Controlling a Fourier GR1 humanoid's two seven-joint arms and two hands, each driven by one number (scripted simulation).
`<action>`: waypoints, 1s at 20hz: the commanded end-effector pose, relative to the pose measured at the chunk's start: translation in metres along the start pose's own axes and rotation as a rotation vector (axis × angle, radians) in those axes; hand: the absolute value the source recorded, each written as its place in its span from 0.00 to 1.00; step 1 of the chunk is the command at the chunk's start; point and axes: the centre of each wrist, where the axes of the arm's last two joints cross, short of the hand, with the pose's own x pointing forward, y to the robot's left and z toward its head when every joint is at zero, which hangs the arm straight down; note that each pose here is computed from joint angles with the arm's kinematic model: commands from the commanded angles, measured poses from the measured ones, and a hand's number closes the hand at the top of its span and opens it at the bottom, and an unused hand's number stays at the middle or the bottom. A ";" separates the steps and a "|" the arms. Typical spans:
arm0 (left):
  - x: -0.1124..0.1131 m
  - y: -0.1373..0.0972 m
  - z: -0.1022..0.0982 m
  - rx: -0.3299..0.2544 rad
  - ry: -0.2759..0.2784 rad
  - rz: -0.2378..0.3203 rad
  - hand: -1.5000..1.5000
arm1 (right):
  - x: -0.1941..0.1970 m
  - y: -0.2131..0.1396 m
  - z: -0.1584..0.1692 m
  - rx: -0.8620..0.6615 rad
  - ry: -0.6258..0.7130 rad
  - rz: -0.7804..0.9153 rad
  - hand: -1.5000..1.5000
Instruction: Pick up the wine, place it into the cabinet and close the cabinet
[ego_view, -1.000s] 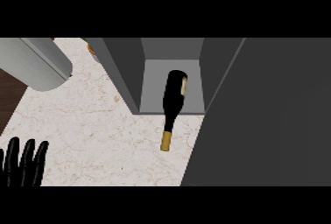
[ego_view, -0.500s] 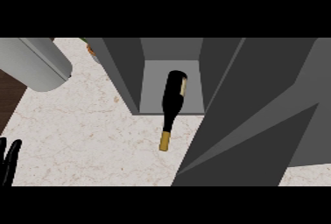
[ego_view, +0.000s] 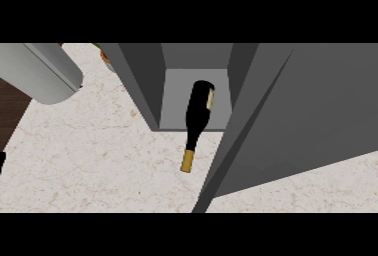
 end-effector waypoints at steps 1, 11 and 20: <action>0.005 0.003 -0.006 -0.005 0.020 0.035 0.00 | 0.015 0.035 -0.007 0.122 -0.095 0.025 1.00; -0.009 -0.003 -0.011 -0.025 0.019 0.070 0.00 | 0.028 0.026 -0.052 0.073 -0.099 0.035 1.00; 0.005 -0.009 -0.013 -0.016 0.017 0.076 0.00 | 0.055 0.016 -0.126 0.023 -0.132 0.027 1.00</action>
